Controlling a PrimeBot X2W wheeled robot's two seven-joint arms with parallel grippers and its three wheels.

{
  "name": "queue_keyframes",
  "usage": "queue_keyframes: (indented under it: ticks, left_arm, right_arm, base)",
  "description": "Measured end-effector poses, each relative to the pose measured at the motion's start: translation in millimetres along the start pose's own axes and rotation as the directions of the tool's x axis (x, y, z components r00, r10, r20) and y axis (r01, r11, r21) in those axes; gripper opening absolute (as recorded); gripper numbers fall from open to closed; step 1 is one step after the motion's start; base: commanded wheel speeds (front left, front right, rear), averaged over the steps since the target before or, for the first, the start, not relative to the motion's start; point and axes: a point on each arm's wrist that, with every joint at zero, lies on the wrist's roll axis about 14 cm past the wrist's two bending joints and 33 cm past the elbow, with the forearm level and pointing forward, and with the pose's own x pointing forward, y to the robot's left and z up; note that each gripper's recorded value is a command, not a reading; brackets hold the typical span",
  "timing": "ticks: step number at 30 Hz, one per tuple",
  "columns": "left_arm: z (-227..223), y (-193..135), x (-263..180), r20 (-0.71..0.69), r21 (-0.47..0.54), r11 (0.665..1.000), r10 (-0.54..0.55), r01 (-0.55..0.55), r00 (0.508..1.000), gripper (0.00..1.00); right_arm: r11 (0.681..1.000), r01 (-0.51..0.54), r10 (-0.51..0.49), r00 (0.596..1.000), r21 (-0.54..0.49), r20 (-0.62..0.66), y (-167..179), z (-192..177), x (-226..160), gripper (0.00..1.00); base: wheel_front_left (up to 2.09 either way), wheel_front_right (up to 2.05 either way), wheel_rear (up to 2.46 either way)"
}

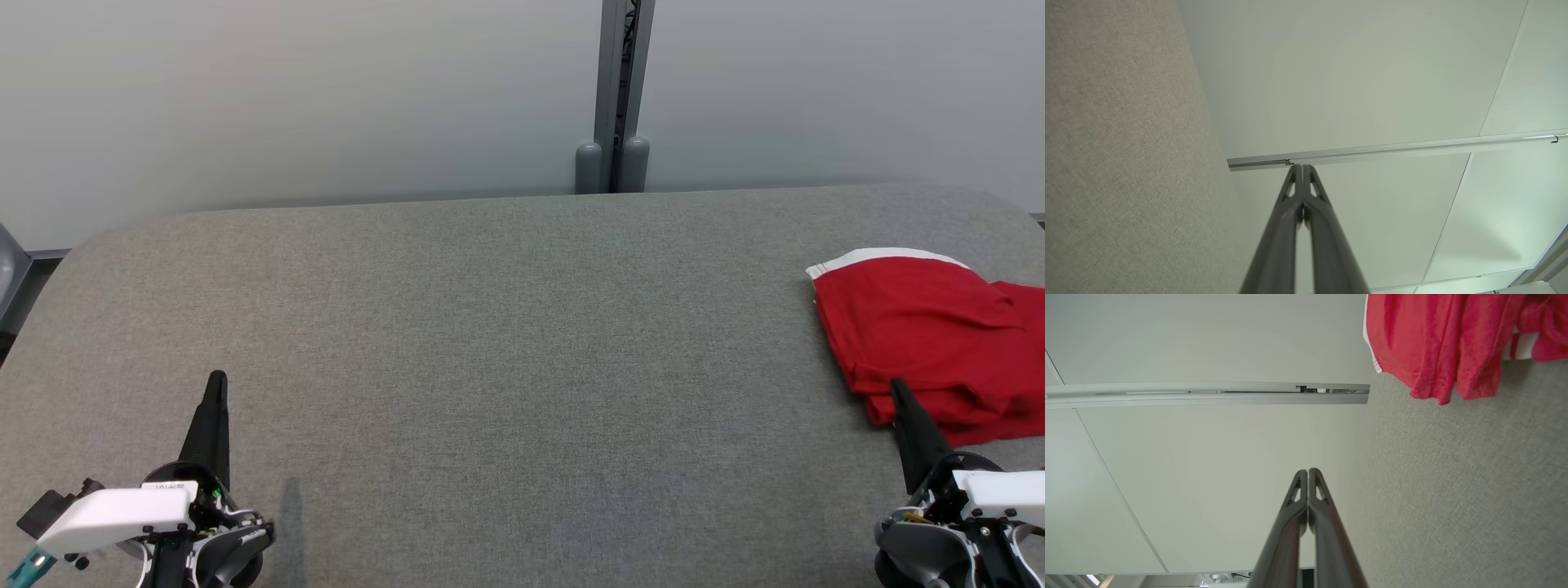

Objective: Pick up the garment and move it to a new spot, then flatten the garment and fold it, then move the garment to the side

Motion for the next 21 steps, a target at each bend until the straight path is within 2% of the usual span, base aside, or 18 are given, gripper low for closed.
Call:
queue_keyframes:
  ticks: [21]
  left_arm:
    - [0.0,0.0,0.0,0.000,0.000,1.000,0.000,0.000,1.000,0.00]
  right_arm:
    - [1.000,0.000,0.000,1.000,0.000,0.000,0.1,0.0,0.0,0.00]
  base:
    - [0.00,0.00,0.00]
